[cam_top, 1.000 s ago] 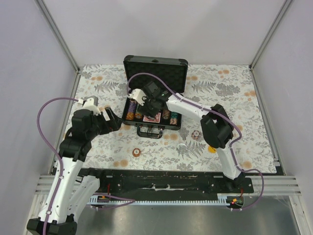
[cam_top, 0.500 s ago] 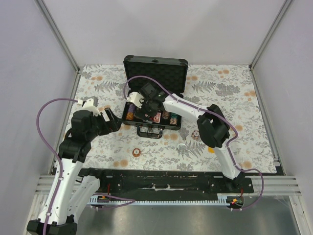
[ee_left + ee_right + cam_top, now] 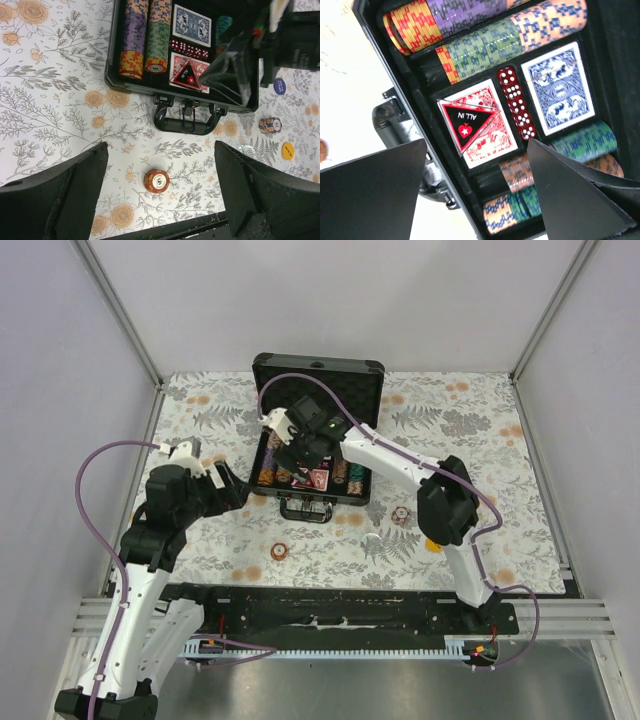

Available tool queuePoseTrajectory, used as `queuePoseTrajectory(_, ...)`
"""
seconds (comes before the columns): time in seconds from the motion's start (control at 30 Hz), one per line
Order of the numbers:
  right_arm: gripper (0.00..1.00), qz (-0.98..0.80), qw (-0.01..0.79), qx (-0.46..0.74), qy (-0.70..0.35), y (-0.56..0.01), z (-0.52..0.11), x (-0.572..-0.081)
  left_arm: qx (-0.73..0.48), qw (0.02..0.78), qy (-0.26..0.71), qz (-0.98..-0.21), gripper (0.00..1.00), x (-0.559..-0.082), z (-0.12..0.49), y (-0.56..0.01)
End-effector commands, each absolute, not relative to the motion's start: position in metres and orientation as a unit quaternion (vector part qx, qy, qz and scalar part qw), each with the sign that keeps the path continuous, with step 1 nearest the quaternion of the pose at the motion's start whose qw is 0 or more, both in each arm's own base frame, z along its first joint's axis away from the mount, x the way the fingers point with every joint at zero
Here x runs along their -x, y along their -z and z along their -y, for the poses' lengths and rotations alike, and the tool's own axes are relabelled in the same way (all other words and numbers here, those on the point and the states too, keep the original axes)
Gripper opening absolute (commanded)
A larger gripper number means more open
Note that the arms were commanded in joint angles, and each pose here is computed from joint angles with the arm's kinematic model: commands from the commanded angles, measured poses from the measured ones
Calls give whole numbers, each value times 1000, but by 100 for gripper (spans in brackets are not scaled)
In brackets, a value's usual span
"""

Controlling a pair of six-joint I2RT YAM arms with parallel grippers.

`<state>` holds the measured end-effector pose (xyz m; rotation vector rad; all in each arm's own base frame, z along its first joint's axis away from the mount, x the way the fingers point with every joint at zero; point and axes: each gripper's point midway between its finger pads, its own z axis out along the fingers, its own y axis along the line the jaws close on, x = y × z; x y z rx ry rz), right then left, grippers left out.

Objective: Pack up texas hold em set

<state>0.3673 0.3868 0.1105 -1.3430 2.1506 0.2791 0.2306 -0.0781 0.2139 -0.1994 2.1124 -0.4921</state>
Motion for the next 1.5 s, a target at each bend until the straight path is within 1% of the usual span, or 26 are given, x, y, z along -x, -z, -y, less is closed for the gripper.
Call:
queuePoseTrajectory(0.0,89,-837,347,405,-122,-180,-373,-362,73,439,232,-865,92,-223,91,-210)
queuePoseTrajectory(0.13,89,-880,344,310,-108,-188,-337,-342,74,392,245,-884,92,-215,98,-187)
queuePoseTrajectory(0.2,90,-897,345,264,-85,-190,-311,-333,77,379,249,-888,92,-214,100,-180)
queuePoseTrajectory(0.37,94,-925,342,169,2,-183,-236,-305,79,383,255,-884,92,-218,102,-183)
queuePoseTrajectory(0.5,95,-936,319,150,-1,-169,-206,-275,85,379,265,-883,91,-221,105,-178)
queuePoseTrajectory(0.63,97,-949,263,168,-40,-139,-204,-239,85,380,273,-880,91,-220,108,-177)
queuePoseTrajectory(0.77,98,-949,242,183,-87,-120,-214,-215,86,393,274,-873,91,-219,106,-178)
queuePoseTrajectory(0.93,98,-957,202,194,-80,-83,-214,-194,86,412,276,-864,91,-218,105,-183)
queuePoseTrajectory(1.2,97,-960,175,207,-71,-43,-232,-186,89,418,275,-861,91,-218,104,-182)
queuePoseTrajectory(1.47,95,-966,168,198,-13,-18,-228,-196,90,423,273,-859,91,-218,102,-184)
